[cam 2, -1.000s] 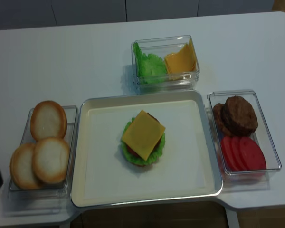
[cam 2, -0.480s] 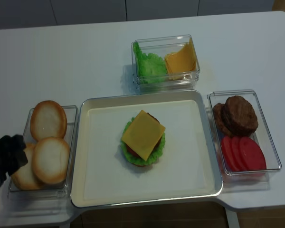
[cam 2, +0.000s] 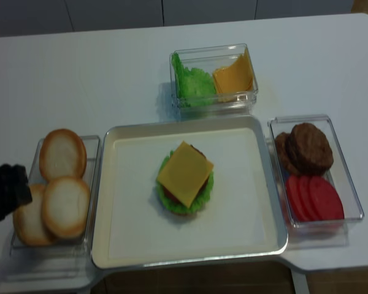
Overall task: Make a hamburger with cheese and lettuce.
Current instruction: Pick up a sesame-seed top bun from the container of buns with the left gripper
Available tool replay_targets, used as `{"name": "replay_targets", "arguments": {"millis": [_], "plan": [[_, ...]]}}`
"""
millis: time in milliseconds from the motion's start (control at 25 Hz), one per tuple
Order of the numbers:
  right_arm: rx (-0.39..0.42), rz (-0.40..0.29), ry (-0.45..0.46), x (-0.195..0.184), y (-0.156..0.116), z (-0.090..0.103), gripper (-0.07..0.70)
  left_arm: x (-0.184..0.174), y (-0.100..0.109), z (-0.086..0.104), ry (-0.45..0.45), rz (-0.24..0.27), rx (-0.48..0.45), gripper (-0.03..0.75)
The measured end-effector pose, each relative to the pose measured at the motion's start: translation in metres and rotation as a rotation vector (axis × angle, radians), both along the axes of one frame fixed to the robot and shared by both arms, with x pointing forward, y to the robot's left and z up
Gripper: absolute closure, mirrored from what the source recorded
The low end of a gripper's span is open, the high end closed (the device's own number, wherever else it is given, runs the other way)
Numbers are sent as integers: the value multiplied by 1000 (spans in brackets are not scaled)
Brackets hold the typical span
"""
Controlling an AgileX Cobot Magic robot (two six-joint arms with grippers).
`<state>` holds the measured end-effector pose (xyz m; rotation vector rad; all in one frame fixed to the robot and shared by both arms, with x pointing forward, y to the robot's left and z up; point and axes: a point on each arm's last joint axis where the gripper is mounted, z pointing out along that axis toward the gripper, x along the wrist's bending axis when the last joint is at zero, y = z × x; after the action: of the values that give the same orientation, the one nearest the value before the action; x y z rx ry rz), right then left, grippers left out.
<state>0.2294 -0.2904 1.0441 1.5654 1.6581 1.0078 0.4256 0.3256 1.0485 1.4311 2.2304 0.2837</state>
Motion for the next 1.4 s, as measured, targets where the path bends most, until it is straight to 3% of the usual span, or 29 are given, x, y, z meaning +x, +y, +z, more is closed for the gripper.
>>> {"name": "replay_targets", "arguments": {"millis": [560,880,1400], "plan": [[0,0,0,0,0,0,123,18,6,-24,107,-112,52,307],[0,0,0,0,0,0,123,22,7,-23,82,-118,70,365],[0,0,0,0,0,0,123,28,9,-33,124,-122,63,443]]}}
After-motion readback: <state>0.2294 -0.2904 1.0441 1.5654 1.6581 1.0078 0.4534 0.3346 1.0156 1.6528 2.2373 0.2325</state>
